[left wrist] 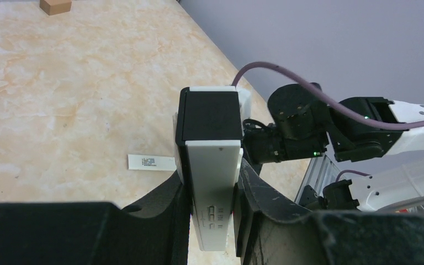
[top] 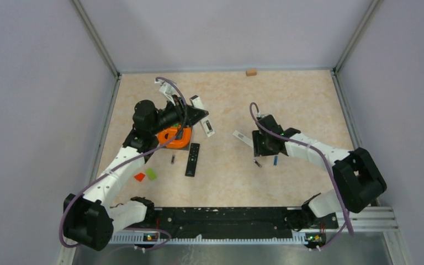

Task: Load the batteries into the remote control
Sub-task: Pick up the battery from the center of the board.

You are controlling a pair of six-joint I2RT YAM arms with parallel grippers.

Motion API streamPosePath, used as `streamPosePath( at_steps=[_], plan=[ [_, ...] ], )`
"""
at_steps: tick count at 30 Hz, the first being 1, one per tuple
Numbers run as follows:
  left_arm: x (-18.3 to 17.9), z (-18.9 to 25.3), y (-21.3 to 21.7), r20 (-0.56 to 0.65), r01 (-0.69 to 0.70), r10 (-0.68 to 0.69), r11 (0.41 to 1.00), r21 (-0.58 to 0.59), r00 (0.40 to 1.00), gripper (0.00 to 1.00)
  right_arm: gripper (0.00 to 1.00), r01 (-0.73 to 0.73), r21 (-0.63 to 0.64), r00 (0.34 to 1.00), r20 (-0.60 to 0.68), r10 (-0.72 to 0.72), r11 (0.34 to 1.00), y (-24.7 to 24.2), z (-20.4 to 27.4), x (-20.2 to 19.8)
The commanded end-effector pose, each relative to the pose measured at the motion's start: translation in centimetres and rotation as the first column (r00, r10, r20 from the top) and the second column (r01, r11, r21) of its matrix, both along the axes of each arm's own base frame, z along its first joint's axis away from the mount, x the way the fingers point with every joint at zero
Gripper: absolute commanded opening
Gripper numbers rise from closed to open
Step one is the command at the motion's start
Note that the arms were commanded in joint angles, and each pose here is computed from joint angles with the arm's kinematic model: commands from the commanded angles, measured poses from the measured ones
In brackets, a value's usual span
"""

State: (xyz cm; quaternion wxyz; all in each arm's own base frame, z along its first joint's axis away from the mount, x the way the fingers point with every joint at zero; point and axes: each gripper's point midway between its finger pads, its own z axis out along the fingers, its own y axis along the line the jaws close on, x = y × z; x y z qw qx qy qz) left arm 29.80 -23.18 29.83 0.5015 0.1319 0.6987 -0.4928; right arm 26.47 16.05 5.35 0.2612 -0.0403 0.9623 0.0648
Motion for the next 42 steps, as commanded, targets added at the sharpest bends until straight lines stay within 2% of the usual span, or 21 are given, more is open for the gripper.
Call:
streamPosePath(
  at_steps=[1,7,13,18,23,27,30,36,40,42],
  plan=[
    [-0.7,3.0,0.2,0.113,0.014,-0.008,0.999,-0.047,0.994,0.00,0.48,-0.168,0.010,0.986,-0.006,0.168,0.986,3.0,-0.5,0.1],
    [-0.8,3.4,0.3,0.126,0.007,0.000,0.999,-0.054,0.992,0.00,0.45,-0.230,-0.029,0.972,-0.061,0.228,0.973,4.0,-2.1,-0.3],
    [-0.8,3.4,0.3,0.123,0.008,-0.001,0.998,-0.056,0.992,0.00,0.36,-0.207,-0.097,0.977,-0.074,0.201,0.973,3.4,-2.4,-0.2],
    [-0.7,3.5,0.4,0.123,0.006,0.001,0.998,-0.057,0.992,0.00,0.39,-0.219,-0.136,0.973,-0.100,0.206,0.966,2.8,-2.4,-1.0],
    [-0.7,3.5,0.4,0.123,0.005,0.002,0.998,-0.060,0.992,0.00,0.41,-0.258,-0.109,0.961,-0.131,0.243,0.960,3.0,-2.3,-2.2],
    [-0.8,3.5,0.4,0.123,0.006,0.001,0.998,-0.060,0.992,0.00,0.36,-0.268,-0.107,0.957,-0.146,0.252,0.957,2.9,-2.9,-2.5],
    [-0.8,3.5,0.4,0.121,0.008,0.000,0.998,-0.064,0.993,0.00,0.27,-0.251,-0.125,0.962,-0.143,0.233,0.960,2.8,-3.3,-2.1],
    [-0.9,3.6,0.4,0.121,0.010,-0.002,0.998,-0.067,0.993,0.00,0.09,-0.163,-0.163,0.986,-0.063,0.154,0.973,2.5,-2.5,-0.2],
    [-0.9,3.5,0.2,0.113,0.017,-0.008,0.997,-0.076,0.994,0.00,0.06,-0.086,-0.135,0.993,0.072,0.097,0.987,2.4,0.3,1.5],
    [-0.9,3.4,0.0,0.107,0.030,-0.021,0.996,-0.084,0.994,0.00,0.06,-0.063,-0.077,0.984,0.165,0.075,0.995,2.8,2.8,2.2]
  ],
)
